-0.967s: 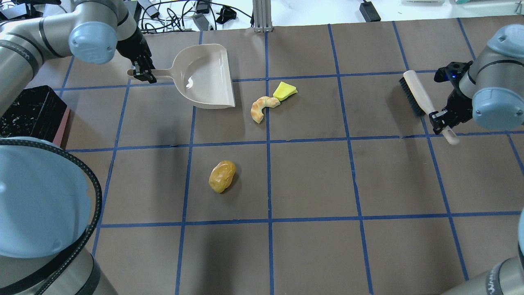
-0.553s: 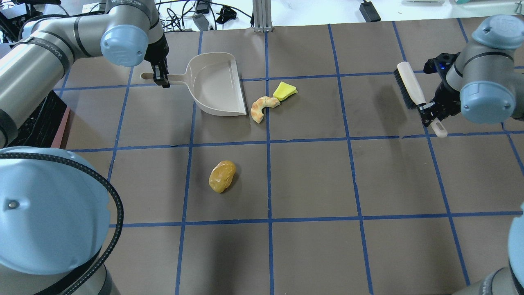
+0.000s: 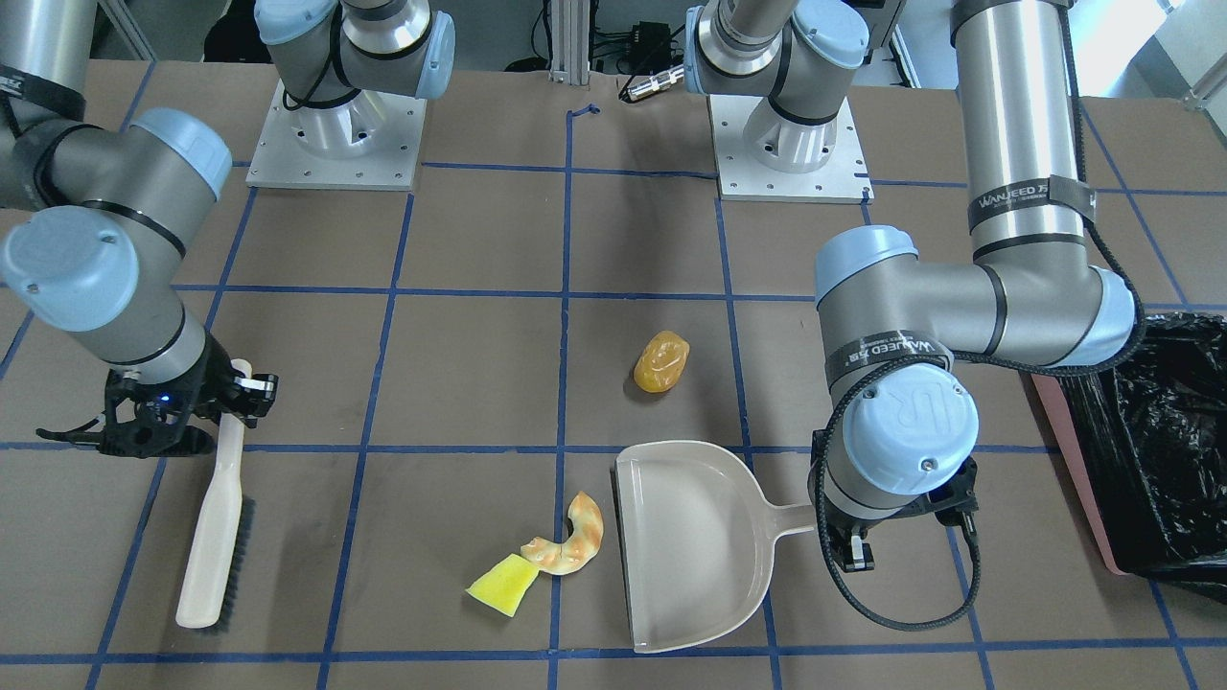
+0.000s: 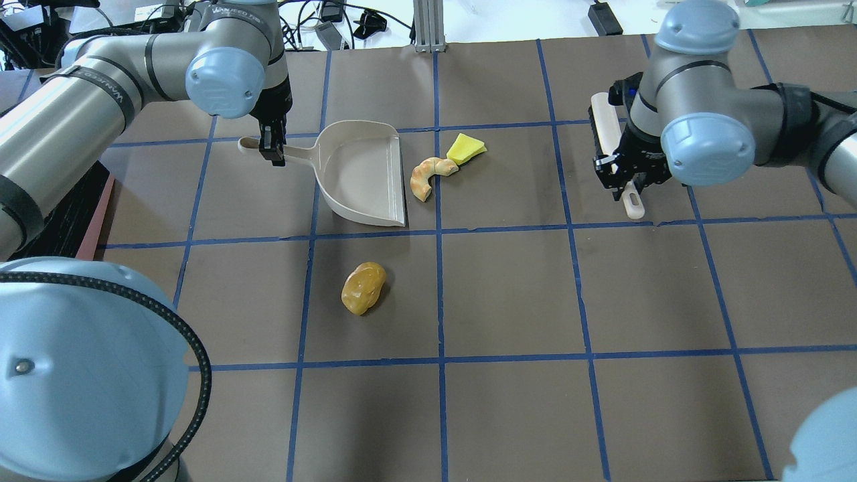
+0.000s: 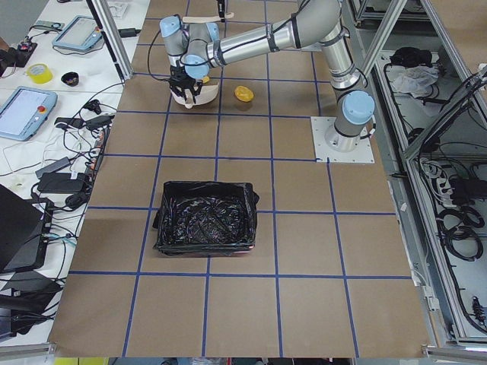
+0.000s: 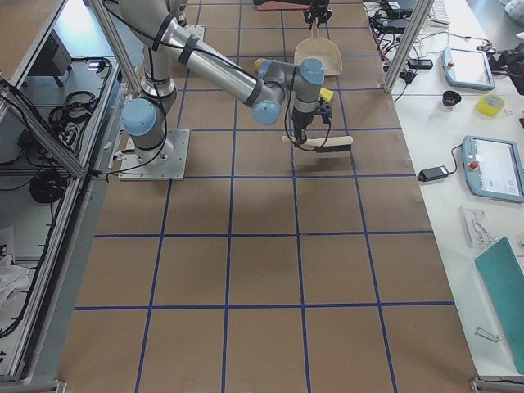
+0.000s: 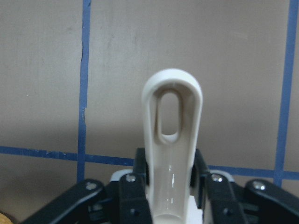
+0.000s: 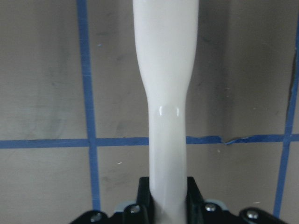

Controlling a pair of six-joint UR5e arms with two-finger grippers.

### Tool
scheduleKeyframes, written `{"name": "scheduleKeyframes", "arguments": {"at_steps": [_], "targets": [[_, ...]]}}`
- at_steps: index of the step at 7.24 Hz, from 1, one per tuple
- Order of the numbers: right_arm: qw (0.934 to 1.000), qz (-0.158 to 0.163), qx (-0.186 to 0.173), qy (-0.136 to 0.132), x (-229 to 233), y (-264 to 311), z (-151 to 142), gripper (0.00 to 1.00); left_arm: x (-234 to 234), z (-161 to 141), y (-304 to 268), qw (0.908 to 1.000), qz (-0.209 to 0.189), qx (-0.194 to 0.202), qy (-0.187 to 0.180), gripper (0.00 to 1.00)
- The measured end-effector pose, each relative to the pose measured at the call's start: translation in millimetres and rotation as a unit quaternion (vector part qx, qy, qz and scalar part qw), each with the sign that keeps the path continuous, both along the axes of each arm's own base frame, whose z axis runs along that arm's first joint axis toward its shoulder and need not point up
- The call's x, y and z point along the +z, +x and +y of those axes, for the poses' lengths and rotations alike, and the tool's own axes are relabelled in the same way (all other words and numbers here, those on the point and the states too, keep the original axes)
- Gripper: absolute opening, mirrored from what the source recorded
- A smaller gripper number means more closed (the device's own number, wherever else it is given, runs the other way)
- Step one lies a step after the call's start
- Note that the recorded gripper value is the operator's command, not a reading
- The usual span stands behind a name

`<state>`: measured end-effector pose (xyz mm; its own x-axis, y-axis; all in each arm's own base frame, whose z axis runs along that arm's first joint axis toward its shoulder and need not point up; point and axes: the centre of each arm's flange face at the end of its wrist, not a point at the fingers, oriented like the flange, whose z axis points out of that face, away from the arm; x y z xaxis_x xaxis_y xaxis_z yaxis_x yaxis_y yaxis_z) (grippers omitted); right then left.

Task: Sweep and dump trash into bin
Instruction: 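Sweep the sponge and curled snack into the dustpan with the right gripper's brush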

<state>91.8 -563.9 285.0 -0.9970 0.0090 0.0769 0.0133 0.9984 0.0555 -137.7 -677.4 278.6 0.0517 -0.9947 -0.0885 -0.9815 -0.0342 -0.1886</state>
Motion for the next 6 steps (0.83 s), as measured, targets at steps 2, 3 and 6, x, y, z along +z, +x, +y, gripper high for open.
{"name": "scheduleKeyframes", "arguments": {"at_steps": [2,3,6], "targets": [[0.9998,-0.001,-0.018,-0.002,1,61,12,0.15,-1,4,-17,1.0,0.002,-0.006,-0.003,0.0],[0.9998,-0.001,-0.018,-0.001,-2,82,16,0.15,-3,4,-24,0.9999,0.003,-0.008,-0.008,0.0],[0.9998,-0.004,0.02,-0.001,-20,125,5,0.15,-7,2,-31,0.9998,0.003,-0.003,-0.018,0.0]]}}
